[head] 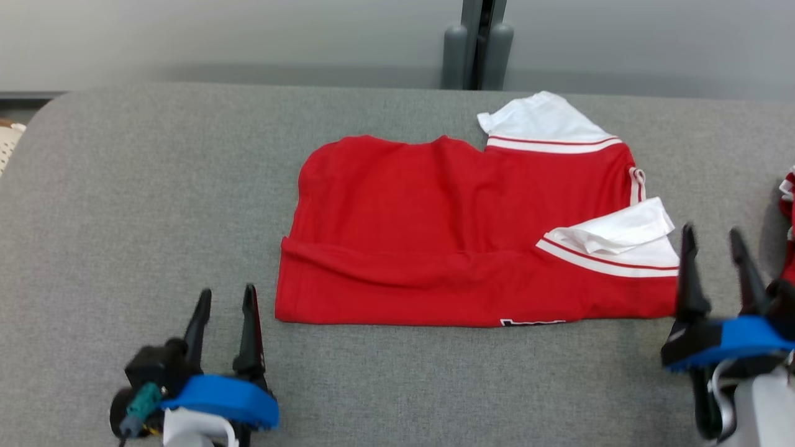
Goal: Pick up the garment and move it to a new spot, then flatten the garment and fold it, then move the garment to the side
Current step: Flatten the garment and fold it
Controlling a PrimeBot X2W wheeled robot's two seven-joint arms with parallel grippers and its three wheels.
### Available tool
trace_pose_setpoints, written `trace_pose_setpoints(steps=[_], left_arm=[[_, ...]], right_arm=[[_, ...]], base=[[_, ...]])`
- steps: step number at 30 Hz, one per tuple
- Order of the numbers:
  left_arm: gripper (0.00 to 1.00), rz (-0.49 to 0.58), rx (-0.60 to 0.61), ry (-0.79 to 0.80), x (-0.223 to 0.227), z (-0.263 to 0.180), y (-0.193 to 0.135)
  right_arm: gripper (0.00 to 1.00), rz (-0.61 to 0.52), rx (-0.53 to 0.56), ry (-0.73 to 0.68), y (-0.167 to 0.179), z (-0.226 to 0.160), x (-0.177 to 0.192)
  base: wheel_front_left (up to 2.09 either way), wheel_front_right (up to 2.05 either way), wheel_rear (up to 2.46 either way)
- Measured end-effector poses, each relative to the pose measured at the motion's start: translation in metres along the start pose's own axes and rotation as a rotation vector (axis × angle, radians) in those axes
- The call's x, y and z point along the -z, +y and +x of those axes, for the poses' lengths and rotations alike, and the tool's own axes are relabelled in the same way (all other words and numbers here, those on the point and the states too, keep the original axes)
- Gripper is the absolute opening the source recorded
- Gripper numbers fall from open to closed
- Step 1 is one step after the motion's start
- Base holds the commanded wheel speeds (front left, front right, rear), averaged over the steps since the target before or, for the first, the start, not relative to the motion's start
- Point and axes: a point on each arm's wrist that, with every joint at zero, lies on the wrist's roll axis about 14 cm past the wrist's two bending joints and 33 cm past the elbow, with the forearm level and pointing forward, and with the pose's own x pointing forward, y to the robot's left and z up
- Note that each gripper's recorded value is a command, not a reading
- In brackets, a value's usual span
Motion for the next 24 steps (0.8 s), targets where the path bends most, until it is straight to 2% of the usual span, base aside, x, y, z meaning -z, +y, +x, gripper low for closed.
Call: trace_pose_setpoints(steps=[4,8,12,20,24], left_arm=[[1.00,-0.006,-0.011,0.035,0.014,-0.025,-0.002],[1.00,-0.003,-0.018,0.061,0.024,-0.045,-0.003],[1.00,0.005,-0.016,0.078,0.031,-0.058,-0.006],[1.00,0.013,-0.009,0.094,0.037,-0.064,-0.008],[1.00,0.009,0.017,0.092,0.034,-0.051,-0.015]], right_arm=[[1.00,-0.021,-0.010,0.065,0.002,-0.033,0.019],[1.00,0.015,0.037,0.096,-0.012,-0.059,0.028],[1.00,0.007,0.014,0.158,-0.006,-0.083,0.047],[1.00,0.020,0.008,0.183,-0.004,-0.092,0.054],[1.00,0.013,0.001,0.191,-0.001,-0.087,0.057]], base=[[0.00,0.00,0.00],[0.00,0.00,0.00],[0.00,0.00,0.00],[0.00,0.00,0.00],[0.00,0.00,0.00]])
